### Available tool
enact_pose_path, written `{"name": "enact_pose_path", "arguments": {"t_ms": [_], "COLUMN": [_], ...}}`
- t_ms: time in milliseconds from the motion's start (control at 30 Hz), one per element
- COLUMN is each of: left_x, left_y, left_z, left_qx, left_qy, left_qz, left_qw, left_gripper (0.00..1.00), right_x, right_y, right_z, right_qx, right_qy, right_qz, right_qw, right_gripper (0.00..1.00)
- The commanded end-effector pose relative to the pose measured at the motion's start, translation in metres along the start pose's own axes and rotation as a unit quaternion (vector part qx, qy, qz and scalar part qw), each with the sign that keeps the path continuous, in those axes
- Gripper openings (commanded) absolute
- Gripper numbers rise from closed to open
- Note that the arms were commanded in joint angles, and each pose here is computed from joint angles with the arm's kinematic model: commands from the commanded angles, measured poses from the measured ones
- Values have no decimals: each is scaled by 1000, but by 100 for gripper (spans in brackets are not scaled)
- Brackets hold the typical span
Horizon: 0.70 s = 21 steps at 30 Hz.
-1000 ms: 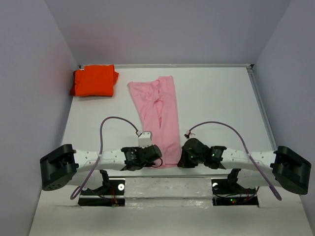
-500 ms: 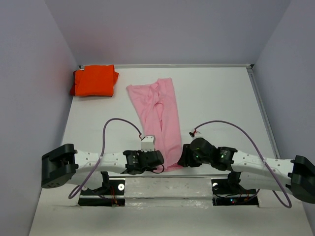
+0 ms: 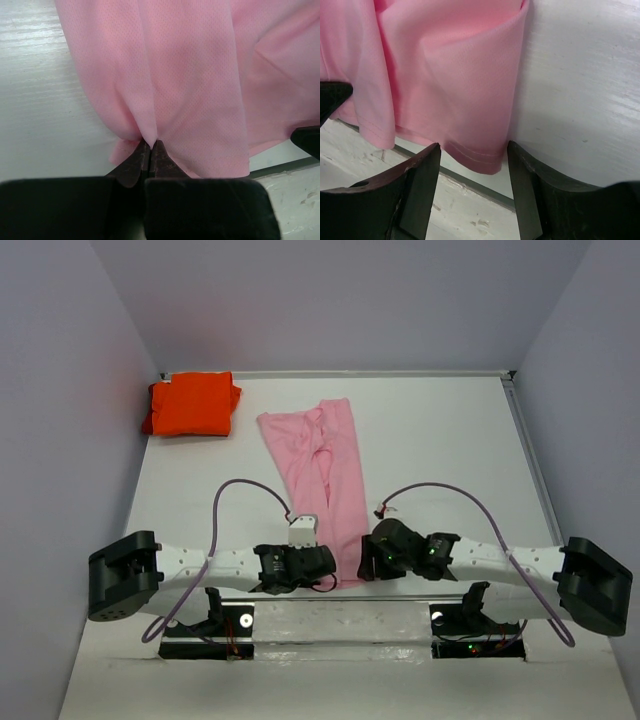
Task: Fold and stack the t-shirts
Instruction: Grab the bottom of the folded rectangular tshirt with both arms
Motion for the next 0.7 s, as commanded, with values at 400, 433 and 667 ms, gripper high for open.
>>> {"name": "enact_pose_path", "arguments": {"t_ms": [400, 433, 667], "left_x": [-10, -10, -14], "left_y": [9, 11, 25], "left_z": [1, -2, -24], "left_qx": [-13, -12, 3], "left_qy": [-9, -9, -3], "left_qz": [-17, -20, -34], "left_qw": [1000, 1000, 999], "left_gripper": [0, 0, 0], "right_x": [5, 4, -7], "right_y": [4, 6, 28], "right_z": [9, 7, -9], "right_qx": [-31, -26, -33], "right_qy": [12, 9, -25], "right_qz": [10, 12, 31], "right_qw": [999, 1000, 999], "right_gripper": [0, 0, 0]}}
Point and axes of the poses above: each gripper's point midway between its finger pads, its own y axis back along the fingers, its own x axis along the line the jaws close on, z = x × y, the point moved 8 cm from there along y, back along the fingers, and after that the axes turned 14 degrees about y, right-handed, at the moved point
